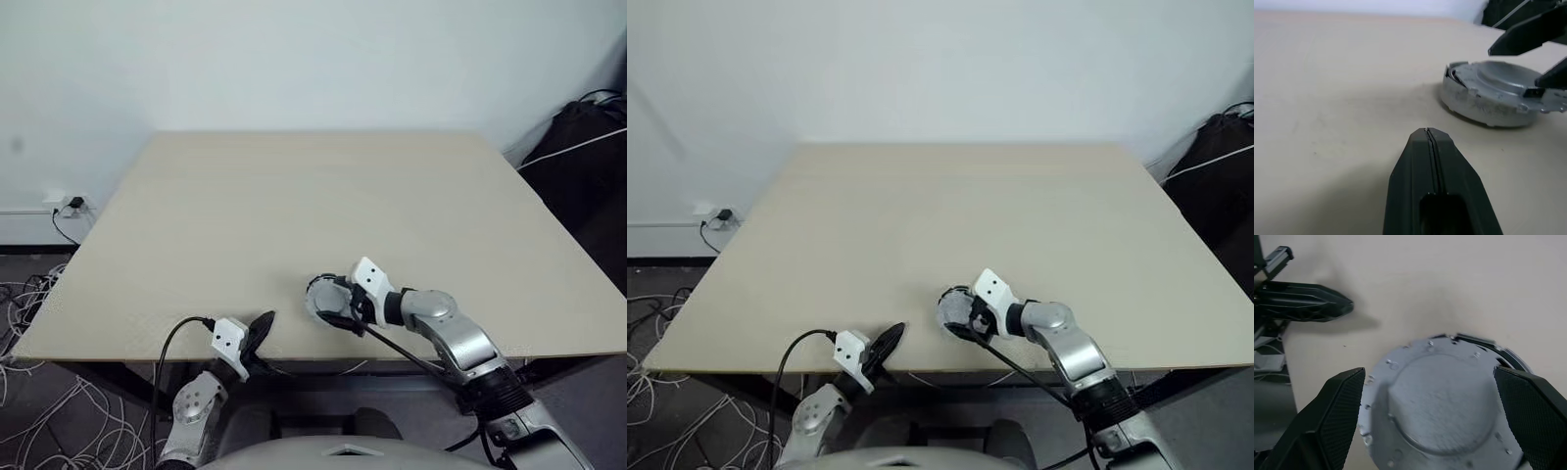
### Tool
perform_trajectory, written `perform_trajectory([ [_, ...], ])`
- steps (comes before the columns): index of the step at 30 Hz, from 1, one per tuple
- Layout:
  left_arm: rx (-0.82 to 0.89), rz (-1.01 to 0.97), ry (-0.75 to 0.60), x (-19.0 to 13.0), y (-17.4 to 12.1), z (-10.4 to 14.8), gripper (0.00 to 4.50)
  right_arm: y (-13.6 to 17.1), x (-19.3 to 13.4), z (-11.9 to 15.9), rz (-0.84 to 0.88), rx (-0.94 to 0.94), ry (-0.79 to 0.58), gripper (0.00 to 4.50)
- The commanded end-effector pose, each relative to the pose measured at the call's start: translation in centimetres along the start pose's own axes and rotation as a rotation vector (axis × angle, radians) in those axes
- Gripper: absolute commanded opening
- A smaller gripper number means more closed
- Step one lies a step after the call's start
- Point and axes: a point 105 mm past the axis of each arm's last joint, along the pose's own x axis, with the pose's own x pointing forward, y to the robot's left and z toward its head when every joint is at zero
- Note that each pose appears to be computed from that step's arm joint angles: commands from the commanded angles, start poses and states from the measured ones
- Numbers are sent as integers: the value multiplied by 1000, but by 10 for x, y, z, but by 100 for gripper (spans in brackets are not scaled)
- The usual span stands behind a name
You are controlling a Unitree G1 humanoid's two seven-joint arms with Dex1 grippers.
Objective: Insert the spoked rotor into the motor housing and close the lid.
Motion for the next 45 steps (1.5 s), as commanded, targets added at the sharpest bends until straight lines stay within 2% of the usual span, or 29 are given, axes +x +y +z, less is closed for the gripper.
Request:
perform_trajectory([
  [1,-33,16,84,-4,0,-28,0,-3,1,10,5,-40,-26,447],
  [8,-29,14,84,-11,5,-36,0,-6,1,8,2,-33,-21,447],
  [12,-22,-46,31,-10,1,-27,0,0,-2,5,39,-29,-16,447],
  [14,-19,-91,-38,-13,-5,-14,0,3,-4,2,62,-35,-1,447],
  [16,-20,-129,-193,-18,-12,28,0,5,-6,0,77,-40,10,447],
  [18,-13,-160,-290,-20,-19,66,0,5,-6,2,77,-37,0,447],
  [20,-7,-171,-315,-20,-21,86,0,5,-6,4,76,-33,-12,447],
  [24,-3,-161,-330,-17,-21,110,0,9,-4,5,89,-37,-18,447],
  [27,6,-147,-310,-12,-21,112,0,9,-3,6,91,-36,-22,447],
  [31,8,-81,-258,-2,-13,101,0,9,-3,6,85,-38,-25,447],
  [36,30,14,-249,7,-6,116,0,3,-2,10,40,-45,-52,447],
  [45,-46,127,-184,5,-3,120,0,8,-7,24,62,-20,-122,447],
])
